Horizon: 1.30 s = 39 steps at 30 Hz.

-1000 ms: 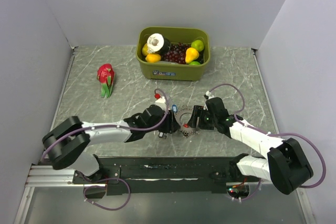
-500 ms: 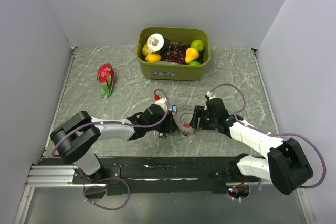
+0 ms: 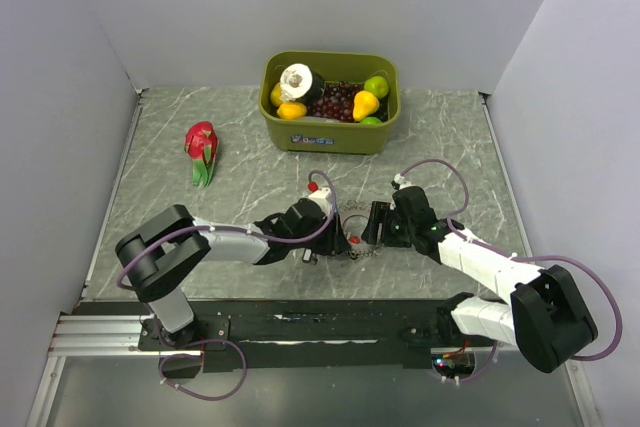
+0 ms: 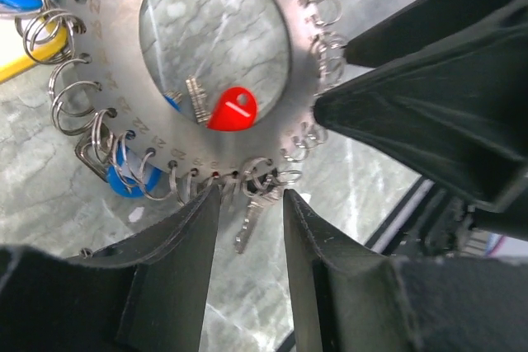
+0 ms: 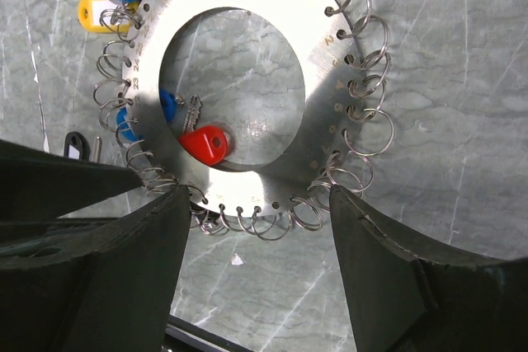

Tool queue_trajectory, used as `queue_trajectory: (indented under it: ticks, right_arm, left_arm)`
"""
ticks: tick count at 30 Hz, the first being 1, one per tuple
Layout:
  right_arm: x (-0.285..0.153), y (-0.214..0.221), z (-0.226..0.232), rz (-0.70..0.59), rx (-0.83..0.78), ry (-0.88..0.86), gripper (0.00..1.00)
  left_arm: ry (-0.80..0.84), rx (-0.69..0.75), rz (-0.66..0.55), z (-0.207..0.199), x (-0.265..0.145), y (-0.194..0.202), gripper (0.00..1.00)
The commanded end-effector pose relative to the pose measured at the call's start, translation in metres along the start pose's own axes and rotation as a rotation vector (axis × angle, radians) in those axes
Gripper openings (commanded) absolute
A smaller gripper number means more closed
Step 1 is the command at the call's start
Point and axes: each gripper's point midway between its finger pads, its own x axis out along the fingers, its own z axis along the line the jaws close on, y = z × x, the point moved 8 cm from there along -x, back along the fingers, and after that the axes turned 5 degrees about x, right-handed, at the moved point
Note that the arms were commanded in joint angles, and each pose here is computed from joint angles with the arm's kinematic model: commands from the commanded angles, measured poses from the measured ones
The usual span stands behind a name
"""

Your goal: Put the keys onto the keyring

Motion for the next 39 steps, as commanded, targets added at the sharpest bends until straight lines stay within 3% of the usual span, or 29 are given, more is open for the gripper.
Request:
queue_trajectory:
  ticks: [1, 9, 14, 23, 28, 39]
  right_arm:
    - [-0.005, -0.011, 0.005, -0.05, -0.017, -0.019, 0.75]
    - [-0.003, -0.008, 0.004, -0.04, -0.016, -0.027, 0.75]
    - [-0.002, -0.009, 0.004, -0.037, -0.017, -0.023, 0.75]
    - [-0.001, -0.009, 0.005, -0.038, -0.016, -0.033, 0.75]
    - [-0.002, -0.009, 0.006, -0.038, -0.015, -0.037, 0.75]
    - [-0.009, -0.012, 0.01, -0.061, -0.036, -0.073, 0.75]
  left_arm:
    - [0.04, 0.037, -0.022, -0.009, 0.009, -0.009, 0.44]
    - [-0.011, 0.058, -0.023, -0.002, 0.008, -0.008, 0.49]
    - [-0.038, 0.071, 0.005, 0.005, 0.015, 0.0, 0.45]
    - [-0.027, 0.075, -0.017, 0.004, 0.011, 0.002, 0.26]
    - [-0.021, 0.077, -0.029, 0.002, 0.008, 0.001, 0.01]
    - [0.003, 0.115, -0.057, -0.005, -0.002, -0.007, 0.01]
